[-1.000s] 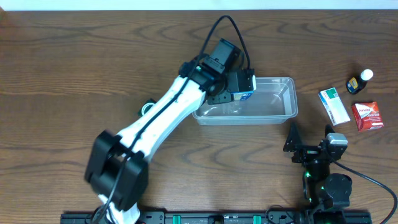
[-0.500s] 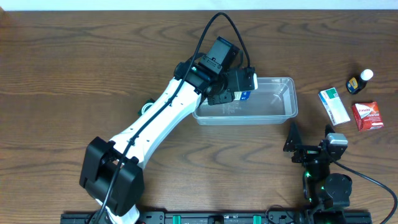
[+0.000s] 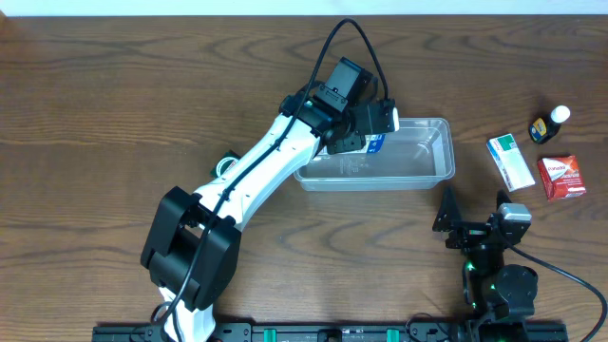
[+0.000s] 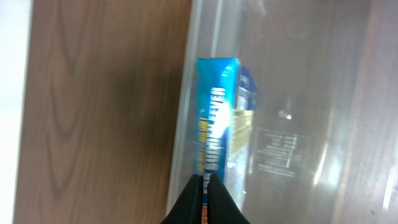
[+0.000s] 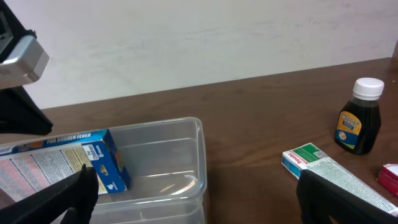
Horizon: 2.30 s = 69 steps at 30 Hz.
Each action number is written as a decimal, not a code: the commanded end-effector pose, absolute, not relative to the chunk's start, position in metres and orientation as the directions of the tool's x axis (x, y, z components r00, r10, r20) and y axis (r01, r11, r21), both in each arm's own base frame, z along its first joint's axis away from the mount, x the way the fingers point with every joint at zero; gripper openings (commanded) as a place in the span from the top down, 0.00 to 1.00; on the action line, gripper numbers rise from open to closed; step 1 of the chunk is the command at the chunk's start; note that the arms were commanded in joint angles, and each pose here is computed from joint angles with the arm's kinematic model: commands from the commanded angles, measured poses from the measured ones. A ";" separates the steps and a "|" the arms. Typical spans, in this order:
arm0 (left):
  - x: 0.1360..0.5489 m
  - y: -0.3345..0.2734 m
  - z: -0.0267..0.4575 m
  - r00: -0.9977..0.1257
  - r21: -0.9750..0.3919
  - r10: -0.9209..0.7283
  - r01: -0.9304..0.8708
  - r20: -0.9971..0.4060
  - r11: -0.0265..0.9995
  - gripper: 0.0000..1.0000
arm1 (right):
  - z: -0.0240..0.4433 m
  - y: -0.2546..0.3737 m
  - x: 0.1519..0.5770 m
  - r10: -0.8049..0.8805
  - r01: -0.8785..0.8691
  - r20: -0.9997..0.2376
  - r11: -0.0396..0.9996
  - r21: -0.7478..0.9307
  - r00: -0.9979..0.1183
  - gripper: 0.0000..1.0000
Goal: Pack container
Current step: 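Lower the blue box into the container and open left gripper, then move left gripper to the green Zam-Buk box and grasp it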
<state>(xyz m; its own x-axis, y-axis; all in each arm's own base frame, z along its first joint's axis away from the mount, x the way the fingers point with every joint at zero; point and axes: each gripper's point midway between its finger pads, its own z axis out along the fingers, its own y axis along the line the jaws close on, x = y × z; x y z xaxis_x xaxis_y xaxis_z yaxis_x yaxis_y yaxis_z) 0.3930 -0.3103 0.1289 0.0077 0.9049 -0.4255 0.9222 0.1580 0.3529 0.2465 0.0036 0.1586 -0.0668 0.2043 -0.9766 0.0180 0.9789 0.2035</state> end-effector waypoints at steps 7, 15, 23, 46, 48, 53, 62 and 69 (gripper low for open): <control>0.411 -0.301 0.122 -0.065 0.366 0.906 0.901 -0.418 0.233 0.94 | 0.158 0.001 0.246 0.218 0.033 -0.974 0.976 0.216 -0.065 0.01; 0.420 -0.289 0.097 -0.115 0.334 0.913 0.907 -0.392 0.257 0.94 | 0.158 0.001 0.246 0.218 0.033 -0.974 0.976 0.216 -0.065 0.01; 0.412 -0.285 0.102 -0.134 0.314 0.914 0.912 -0.383 0.265 0.94 | 0.158 0.001 0.246 0.218 0.033 -0.974 0.976 0.216 -0.065 0.01; 0.407 -0.201 0.240 -0.590 0.169 0.489 0.513 -0.643 0.842 0.93 | 0.158 0.001 0.246 0.218 0.033 -0.974 0.976 0.216 -0.065 0.01; 0.408 -0.166 0.247 -0.671 0.131 0.364 0.371 -0.646 0.919 0.94 | 0.158 0.001 0.246 0.218 0.033 -0.974 0.976 0.216 -0.065 0.01; 0.408 -0.086 0.239 -0.803 0.025 0.020 0.007 -0.596 1.000 0.94 | 0.158 0.001 0.246 0.218 0.033 -0.974 0.976 0.216 -0.065 0.01; 0.391 0.012 0.191 -0.801 -0.043 -0.388 -0.415 -0.456 0.909 0.93 | 0.158 0.001 0.246 0.218 0.033 -0.974 0.976 0.216 -0.065 0.01; 0.369 0.024 0.147 -0.835 0.009 -0.412 -0.445 -0.365 0.895 0.94 | 0.158 0.001 0.246 0.217 0.033 -0.974 0.976 0.216 -0.065 0.01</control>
<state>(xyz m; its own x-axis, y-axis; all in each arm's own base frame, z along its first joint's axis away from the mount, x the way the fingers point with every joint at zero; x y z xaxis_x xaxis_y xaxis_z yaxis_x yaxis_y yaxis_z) 0.3752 0.0221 0.1642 -0.8337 -0.3822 -0.3986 -0.4143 0.9101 -0.0063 0.2465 0.0036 0.1586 -0.0668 0.2043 -0.9766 0.0180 0.9789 0.2035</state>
